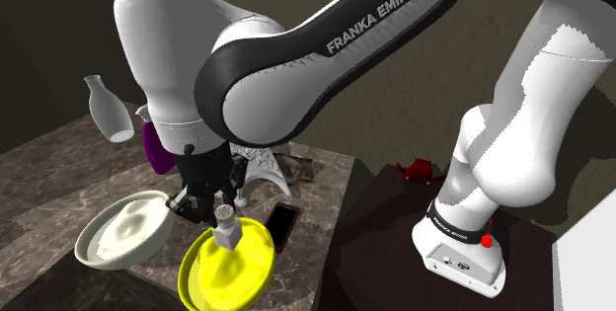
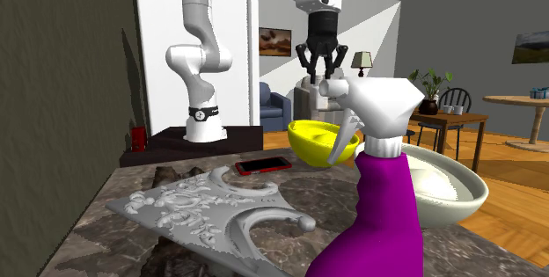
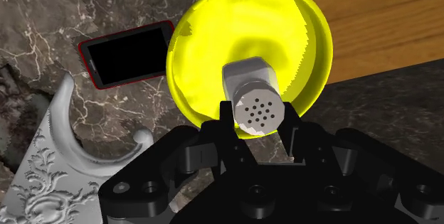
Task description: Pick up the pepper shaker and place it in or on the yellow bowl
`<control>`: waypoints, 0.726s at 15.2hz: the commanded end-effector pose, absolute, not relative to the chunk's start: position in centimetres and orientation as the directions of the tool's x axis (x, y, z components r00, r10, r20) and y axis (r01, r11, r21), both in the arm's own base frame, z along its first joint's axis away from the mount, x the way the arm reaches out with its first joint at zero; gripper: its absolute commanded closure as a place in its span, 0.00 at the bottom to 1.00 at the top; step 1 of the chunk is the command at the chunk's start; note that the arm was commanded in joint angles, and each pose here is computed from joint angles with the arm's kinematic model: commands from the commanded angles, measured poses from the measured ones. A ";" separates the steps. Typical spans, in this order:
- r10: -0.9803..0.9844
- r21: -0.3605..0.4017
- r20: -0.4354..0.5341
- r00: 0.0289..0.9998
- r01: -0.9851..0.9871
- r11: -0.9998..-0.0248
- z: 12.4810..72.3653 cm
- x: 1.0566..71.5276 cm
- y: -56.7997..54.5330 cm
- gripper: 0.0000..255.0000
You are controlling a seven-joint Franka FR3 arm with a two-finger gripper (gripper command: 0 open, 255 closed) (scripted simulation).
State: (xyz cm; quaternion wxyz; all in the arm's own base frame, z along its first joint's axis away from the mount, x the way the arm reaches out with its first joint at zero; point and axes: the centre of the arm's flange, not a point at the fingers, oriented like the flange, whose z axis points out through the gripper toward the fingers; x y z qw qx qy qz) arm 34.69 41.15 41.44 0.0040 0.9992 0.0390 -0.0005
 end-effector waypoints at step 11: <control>0.078 0.007 -0.001 0.997 0.078 -0.997 36.0 34.7 41.1 1.00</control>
